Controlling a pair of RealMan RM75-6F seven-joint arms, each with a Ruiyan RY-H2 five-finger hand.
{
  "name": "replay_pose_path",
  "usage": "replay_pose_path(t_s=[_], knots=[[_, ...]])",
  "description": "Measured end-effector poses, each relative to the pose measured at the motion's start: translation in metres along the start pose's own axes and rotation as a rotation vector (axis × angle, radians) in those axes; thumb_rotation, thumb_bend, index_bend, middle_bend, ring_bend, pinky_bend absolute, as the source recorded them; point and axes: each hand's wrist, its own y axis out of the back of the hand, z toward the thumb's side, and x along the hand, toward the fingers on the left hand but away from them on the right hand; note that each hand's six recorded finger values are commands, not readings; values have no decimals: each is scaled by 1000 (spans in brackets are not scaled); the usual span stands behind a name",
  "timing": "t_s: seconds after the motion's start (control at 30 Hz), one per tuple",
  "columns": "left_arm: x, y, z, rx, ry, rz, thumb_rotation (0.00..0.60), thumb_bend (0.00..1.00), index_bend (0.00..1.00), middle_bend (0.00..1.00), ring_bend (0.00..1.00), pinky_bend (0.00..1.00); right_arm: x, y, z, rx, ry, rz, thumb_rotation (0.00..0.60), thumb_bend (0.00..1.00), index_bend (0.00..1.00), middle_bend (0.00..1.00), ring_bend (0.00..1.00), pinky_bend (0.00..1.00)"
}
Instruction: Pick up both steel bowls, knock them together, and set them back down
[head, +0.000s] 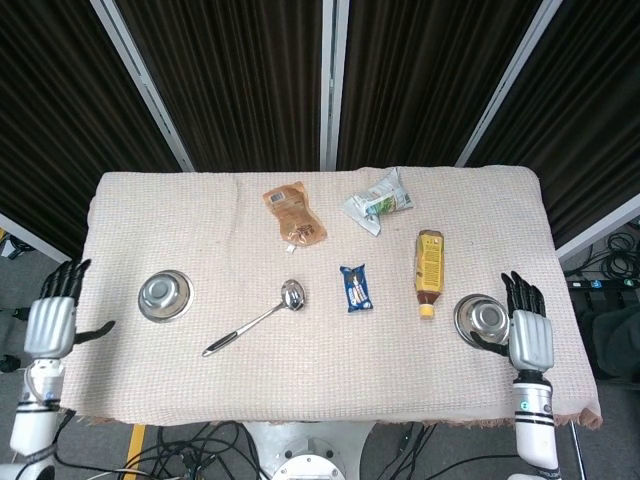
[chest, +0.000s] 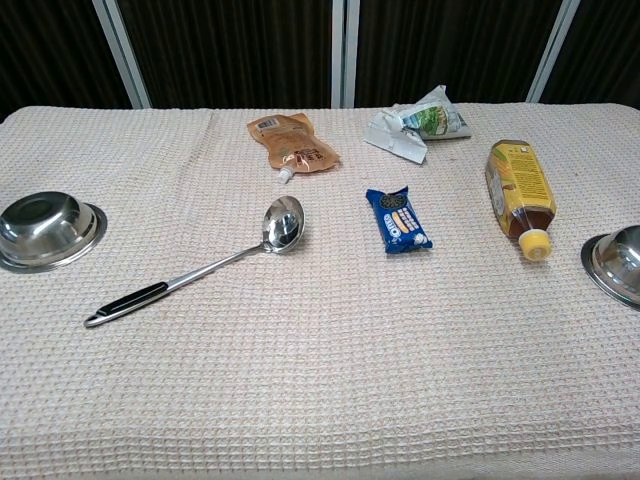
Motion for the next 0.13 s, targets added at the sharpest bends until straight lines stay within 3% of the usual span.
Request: replay_pose_path(t_s=[0.13], knots=[[-48,3,-14,-11,116,17,600,0,29,45,0,153,11,-6,-5,-19,15,-4,600,0,0,0,0,0]])
